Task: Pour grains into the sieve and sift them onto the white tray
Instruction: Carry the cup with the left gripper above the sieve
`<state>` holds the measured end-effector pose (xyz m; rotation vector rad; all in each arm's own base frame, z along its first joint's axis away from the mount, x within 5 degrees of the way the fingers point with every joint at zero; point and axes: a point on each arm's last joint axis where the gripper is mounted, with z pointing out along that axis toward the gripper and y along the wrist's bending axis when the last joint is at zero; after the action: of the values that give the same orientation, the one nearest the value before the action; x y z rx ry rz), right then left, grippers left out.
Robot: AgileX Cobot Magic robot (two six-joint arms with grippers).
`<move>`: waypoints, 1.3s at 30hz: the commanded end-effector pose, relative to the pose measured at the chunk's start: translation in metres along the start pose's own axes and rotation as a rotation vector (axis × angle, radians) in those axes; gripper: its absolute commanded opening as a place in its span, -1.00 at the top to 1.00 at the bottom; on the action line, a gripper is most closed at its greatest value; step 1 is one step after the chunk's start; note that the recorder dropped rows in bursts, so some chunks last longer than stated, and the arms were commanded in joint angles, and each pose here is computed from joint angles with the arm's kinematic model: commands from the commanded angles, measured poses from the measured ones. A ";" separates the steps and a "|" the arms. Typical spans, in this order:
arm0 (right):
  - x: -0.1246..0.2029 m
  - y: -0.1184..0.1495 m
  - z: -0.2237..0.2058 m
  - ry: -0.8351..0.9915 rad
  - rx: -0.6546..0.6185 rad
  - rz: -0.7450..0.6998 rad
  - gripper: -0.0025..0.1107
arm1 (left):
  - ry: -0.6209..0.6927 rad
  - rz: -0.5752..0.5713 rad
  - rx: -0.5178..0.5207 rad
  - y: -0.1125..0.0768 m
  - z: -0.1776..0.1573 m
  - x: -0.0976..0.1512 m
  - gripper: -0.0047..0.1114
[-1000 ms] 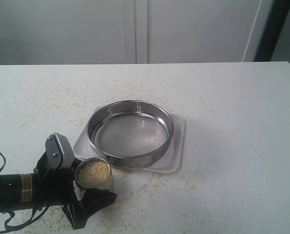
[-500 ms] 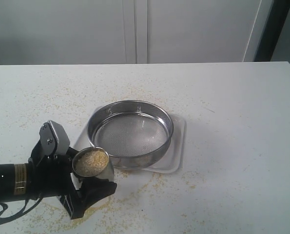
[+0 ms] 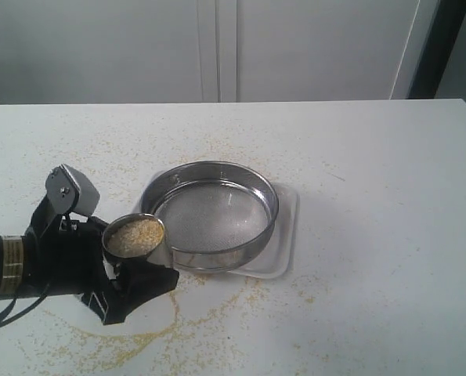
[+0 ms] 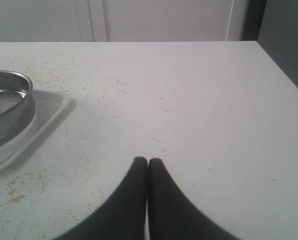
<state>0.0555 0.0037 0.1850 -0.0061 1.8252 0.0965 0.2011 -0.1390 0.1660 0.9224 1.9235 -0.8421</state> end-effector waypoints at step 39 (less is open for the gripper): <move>0.001 0.000 0.000 -0.007 -0.002 -0.007 0.96 | 0.057 0.265 -0.454 0.073 0.023 -0.137 0.92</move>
<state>0.0555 0.0037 0.1850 -0.0078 1.8251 0.0951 0.3239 -0.1539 0.2536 0.8782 1.9142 -0.2828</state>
